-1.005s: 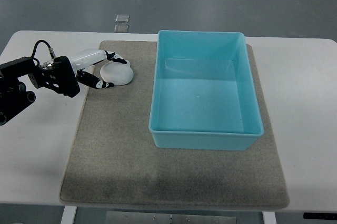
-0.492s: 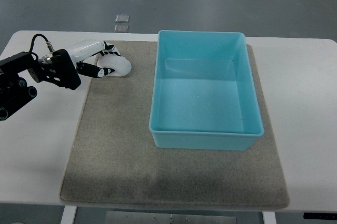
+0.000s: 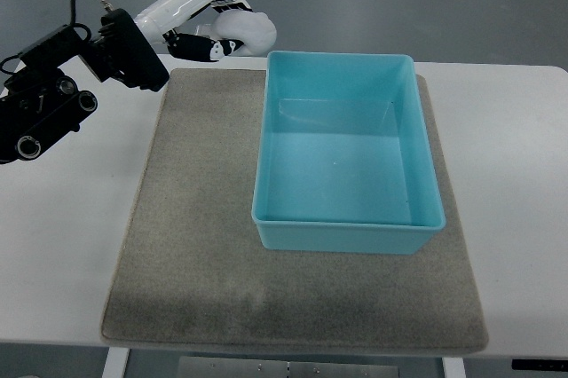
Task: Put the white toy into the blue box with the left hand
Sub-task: 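Lift the toy with the left hand and carry it over the blue box, then open the left hand to release the toy inside the box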
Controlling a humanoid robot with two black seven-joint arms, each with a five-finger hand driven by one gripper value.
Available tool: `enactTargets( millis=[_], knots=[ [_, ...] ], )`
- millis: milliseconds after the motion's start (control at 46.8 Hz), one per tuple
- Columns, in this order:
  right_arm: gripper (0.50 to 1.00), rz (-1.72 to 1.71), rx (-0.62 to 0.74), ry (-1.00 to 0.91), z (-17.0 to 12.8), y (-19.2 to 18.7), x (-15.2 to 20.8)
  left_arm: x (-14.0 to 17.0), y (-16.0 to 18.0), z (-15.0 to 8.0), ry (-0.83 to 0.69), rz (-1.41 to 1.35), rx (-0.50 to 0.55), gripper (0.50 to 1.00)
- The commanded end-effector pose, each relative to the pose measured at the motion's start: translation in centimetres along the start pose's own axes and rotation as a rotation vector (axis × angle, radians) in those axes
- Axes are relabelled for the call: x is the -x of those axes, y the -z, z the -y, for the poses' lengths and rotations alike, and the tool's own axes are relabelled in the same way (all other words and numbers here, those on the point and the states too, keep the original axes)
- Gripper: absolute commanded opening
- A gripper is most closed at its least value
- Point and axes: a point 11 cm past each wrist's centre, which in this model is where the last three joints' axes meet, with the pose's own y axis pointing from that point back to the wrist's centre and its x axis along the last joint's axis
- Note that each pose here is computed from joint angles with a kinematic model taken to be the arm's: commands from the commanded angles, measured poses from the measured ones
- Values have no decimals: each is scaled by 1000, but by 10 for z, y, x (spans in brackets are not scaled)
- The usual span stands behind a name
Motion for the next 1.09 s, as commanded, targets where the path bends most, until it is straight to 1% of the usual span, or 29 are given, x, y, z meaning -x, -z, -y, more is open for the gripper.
enactTargets(
  millis=[0, 150, 214, 449, 534, 556, 577, 599, 620, 663, 684, 748, 791, 855, 898, 983, 1069],
  knots=[
    [936, 0, -1, 0, 0, 0, 0, 14, -20, 12, 20, -26, 63, 500],
    [936, 0, -1, 0, 0, 0, 0, 35, -53, 27, 52, -72, 158, 500],
    [936, 0, 0, 0, 0, 0, 0, 50, -63, 30, 94, -89, 184, 500],
    [936, 0, -1, 0, 0, 0, 0, 109, -73, 26, 255, -103, 205, 500],
    [936, 0, 1, 0, 0, 0, 0, 118, -73, 23, 273, -117, 201, 500],
    [936, 0, 0, 0, 0, 0, 0, 120, -73, 23, 274, -123, 199, 510],
    [936, 0, -1, 0, 0, 0, 0, 121, -72, 22, 274, -128, 197, 529],
    [936, 0, -1, 0, 0, 0, 0, 122, -72, 21, 275, -131, 194, 559],
    [936, -1, 1, 0, 0, 0, 0, 123, -71, 20, 274, -134, 193, 606],
    [936, 0, -1, 0, 0, 0, 0, 124, -71, 20, 273, -141, 191, 728],
    [936, 0, 1, 0, 0, 0, 0, 125, -71, 19, 274, -143, 190, 769],
    [936, 0, -1, 0, 0, 0, 0, 127, -70, 17, 274, -151, 185, 816],
    [936, 0, -1, 0, 0, 0, 0, 128, -69, 16, 272, -157, 181, 868],
    [936, 0, -1, 0, 0, 0, 0, 129, -69, 16, 271, -166, 179, 913],
    [936, 0, -1, 0, 0, 0, 0, 129, -67, 15, 266, -176, 173, 958],
    [936, 0, -1, 0, 0, 0, 0, 129, -67, 15, 257, -202, 167, 992],
    [936, 0, -1, 0, 0, 0, 0, 127, -66, 15, 243, -226, 159, 994]
  ],
)
